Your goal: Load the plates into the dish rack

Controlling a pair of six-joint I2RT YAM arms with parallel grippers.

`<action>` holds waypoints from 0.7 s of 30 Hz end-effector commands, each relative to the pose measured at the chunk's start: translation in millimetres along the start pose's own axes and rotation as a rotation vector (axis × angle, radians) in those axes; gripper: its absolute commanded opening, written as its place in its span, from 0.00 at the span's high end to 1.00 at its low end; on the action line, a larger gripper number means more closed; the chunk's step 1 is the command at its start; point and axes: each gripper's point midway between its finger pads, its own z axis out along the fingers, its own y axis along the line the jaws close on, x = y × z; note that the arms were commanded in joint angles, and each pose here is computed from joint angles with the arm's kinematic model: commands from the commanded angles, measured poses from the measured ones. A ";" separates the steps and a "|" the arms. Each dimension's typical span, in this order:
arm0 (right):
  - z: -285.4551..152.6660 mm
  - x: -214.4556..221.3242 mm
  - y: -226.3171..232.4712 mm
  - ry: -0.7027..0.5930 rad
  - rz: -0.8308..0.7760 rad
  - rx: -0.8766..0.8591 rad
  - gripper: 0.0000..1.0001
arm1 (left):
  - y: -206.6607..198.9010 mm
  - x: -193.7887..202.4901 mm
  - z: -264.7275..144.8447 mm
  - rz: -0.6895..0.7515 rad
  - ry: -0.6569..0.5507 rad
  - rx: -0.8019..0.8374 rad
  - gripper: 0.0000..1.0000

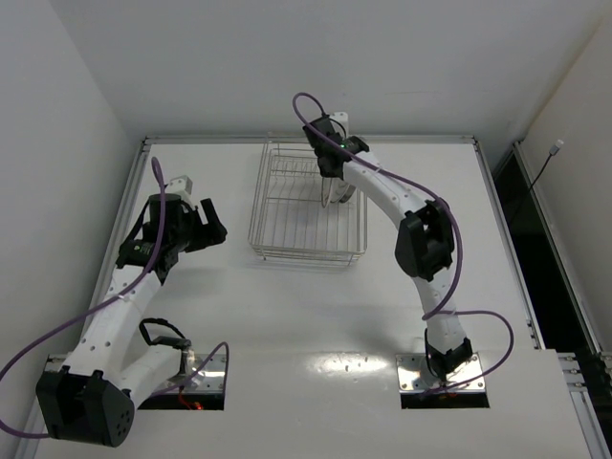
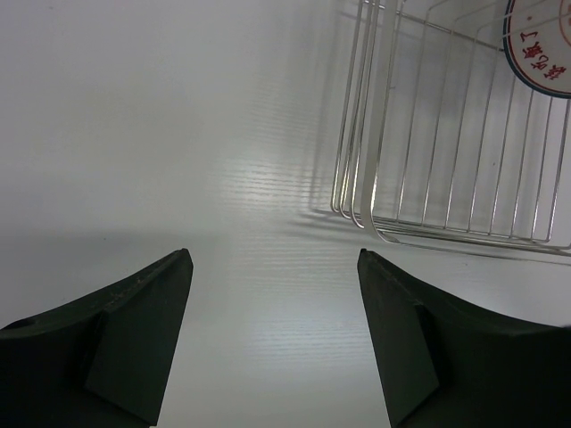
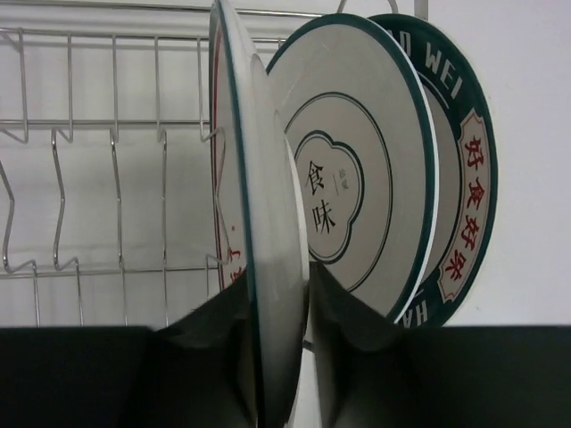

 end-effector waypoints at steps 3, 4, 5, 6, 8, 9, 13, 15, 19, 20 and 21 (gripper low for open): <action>-9.8 7.3 6.3 0.037 0.004 -0.057 0.62 | 0.1 -9.3 0.7 0.000 -0.036 0.004 0.28; -16.1 5.8 4.7 0.043 0.004 -0.066 0.58 | 0.1 -9.3 0.7 0.000 -0.036 0.004 0.28; -19.4 7.7 1.9 0.047 0.012 -0.064 0.54 | 0.8 -7.8 2.8 0.000 -0.027 0.001 0.28; -35.1 -1.5 -2.6 0.034 0.024 -0.085 0.40 | 0.8 -7.8 2.8 0.000 -0.027 0.001 0.28; -52.7 -4.4 -9.8 0.039 0.015 -0.106 0.21 | 0.8 -7.8 2.8 0.000 -0.027 0.001 0.28; -74.3 -14.8 -18.0 0.023 0.029 -0.128 0.00 | 0.8 -7.8 2.8 0.000 -0.027 0.001 0.28; -121.0 -9.2 -38.2 0.040 0.010 -0.206 0.00 | -0.7 -7.2 2.7 0.000 -0.024 0.009 0.28; -133.9 14.1 -46.5 0.082 -0.030 -0.247 0.00 | -0.7 -7.2 2.7 0.000 -0.024 0.009 0.28; -183.7 24.0 -61.4 0.022 -0.019 -0.417 0.00 | 0.4 -11.2 -4.6 -0.008 -0.059 0.004 0.22; -204.3 28.9 -73.4 -0.024 -0.012 -0.457 0.00 | -1.2 -14.9 -6.9 -0.007 -0.078 0.011 0.22; -214.3 29.7 -76.6 -0.055 0.001 -0.488 0.00 | -1.3 -15.0 -6.9 -0.007 -0.078 0.011 0.21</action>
